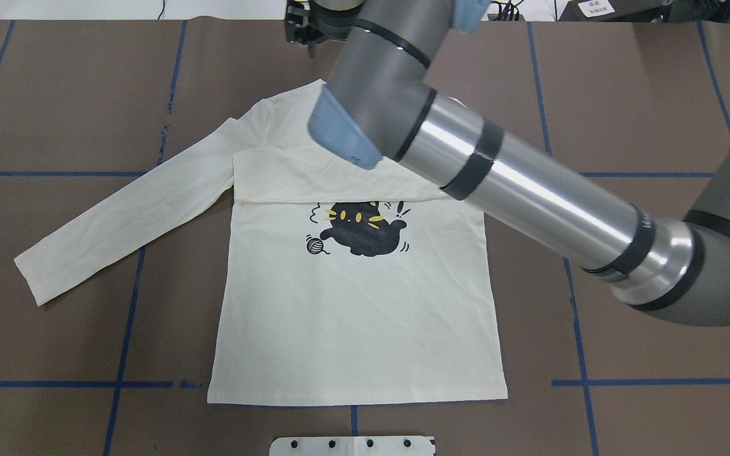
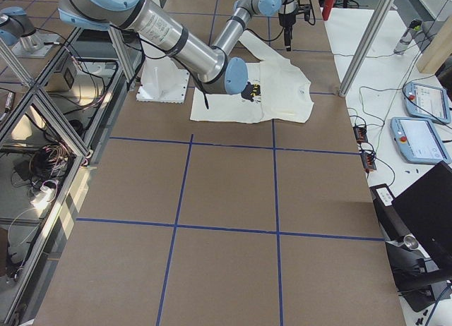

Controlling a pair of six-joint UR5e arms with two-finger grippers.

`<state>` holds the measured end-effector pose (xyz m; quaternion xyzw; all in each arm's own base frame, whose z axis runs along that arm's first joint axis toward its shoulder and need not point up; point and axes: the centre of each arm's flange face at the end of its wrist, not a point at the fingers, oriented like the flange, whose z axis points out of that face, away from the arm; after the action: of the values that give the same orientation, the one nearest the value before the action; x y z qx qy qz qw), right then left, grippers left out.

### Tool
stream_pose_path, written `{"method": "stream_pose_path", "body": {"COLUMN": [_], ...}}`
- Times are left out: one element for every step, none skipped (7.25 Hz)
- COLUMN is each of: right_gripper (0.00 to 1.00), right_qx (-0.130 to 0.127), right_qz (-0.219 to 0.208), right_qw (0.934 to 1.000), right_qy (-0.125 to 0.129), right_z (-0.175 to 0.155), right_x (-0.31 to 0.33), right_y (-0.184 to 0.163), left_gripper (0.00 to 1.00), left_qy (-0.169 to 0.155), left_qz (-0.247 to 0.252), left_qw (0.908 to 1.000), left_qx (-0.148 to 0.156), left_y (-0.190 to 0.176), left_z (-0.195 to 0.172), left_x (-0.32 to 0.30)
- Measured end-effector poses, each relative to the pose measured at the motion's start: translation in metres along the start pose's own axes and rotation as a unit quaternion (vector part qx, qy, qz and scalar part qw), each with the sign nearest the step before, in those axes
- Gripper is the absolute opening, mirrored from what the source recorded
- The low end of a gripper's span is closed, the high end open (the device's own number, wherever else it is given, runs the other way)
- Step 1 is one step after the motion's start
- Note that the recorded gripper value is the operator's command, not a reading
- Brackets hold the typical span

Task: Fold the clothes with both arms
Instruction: 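Release the sleeve and withdraw the right gripper while the left gripper reaches the other cuff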

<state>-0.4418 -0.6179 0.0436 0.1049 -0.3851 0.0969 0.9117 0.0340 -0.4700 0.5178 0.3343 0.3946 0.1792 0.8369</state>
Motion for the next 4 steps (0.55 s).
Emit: {"method": "stream_pose_path", "body": {"right_gripper": [1.00,1.00,1.00,1.00], "right_qx": [-0.007,-0.017,-0.028,-0.042], "right_qz": [-0.038,-0.082,-0.127,-0.163], "right_qw": [0.9992,0.9965,0.9915,0.9858], "right_qy": [-0.001,-0.001,-0.002,-0.001], "right_z": [-0.001,-0.001,-0.002,-0.001], "right_x": [0.077,0.156,0.233,0.312], "right_y": [-0.019,-0.032,-0.036,-0.033], "left_gripper": [1.00,1.00,1.00,1.00], "left_qy": [-0.006,-0.003,0.003,0.007], "left_qz": [-0.005,-0.008,-0.011,-0.014], "left_qw": [1.0000,0.9999,0.9999,0.9997], "left_qx": [-0.004,-0.008,-0.012,-0.018], "left_y": [0.003,0.012,0.027,0.046], "left_z": [0.018,0.038,0.058,0.075], "left_x": [0.016,0.037,0.059,0.082]}}
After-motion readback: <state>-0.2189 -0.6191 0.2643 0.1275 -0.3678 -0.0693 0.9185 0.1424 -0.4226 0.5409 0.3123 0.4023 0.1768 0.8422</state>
